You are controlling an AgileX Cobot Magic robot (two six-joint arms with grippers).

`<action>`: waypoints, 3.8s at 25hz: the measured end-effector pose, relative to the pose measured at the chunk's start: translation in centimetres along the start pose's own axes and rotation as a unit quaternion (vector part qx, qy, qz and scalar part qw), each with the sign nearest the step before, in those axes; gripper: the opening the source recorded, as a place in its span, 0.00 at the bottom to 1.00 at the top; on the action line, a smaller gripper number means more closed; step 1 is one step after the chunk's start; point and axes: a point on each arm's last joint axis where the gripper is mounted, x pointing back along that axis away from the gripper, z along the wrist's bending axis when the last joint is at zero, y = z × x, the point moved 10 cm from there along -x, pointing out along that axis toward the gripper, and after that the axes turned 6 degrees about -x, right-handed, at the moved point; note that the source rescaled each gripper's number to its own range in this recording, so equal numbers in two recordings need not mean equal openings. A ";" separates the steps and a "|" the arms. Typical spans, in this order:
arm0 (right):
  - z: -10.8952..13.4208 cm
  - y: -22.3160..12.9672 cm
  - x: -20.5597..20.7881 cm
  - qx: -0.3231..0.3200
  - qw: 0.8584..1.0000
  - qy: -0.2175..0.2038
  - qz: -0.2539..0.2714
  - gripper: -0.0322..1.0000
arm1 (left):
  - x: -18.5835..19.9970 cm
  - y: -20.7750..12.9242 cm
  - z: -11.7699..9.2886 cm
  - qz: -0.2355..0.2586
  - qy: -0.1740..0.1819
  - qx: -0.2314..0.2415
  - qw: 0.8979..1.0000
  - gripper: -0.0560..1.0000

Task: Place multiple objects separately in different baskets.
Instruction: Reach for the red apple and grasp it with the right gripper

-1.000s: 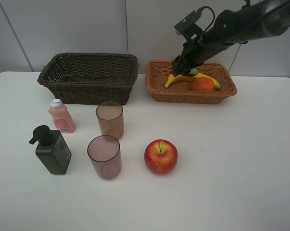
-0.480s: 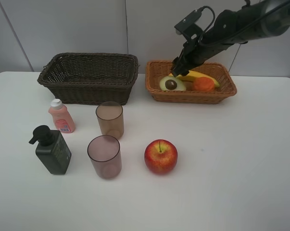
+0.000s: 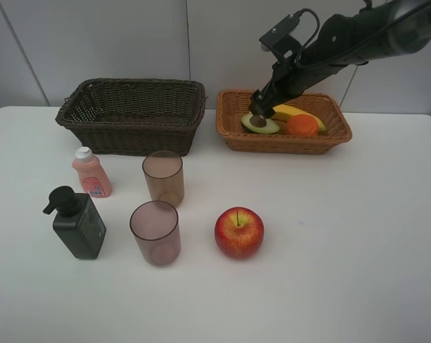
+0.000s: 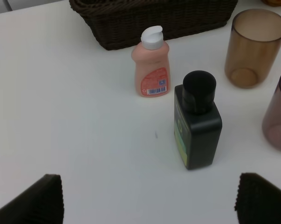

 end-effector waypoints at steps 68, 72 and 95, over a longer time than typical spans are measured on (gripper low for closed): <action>23.4 -8.5 12.4 0.140 0.946 0.242 0.162 0.99 | 0.0 0.0 0.0 0.000 0.000 0.000 1.000 0.98; 23.8 -9.2 11.4 0.140 0.944 0.243 0.171 0.99 | 0.0 0.0 0.0 0.000 0.000 0.000 1.000 0.98; 24.8 -11.7 9.0 0.140 0.935 0.248 0.209 0.98 | 0.0 0.0 0.0 0.000 0.000 0.000 1.000 0.98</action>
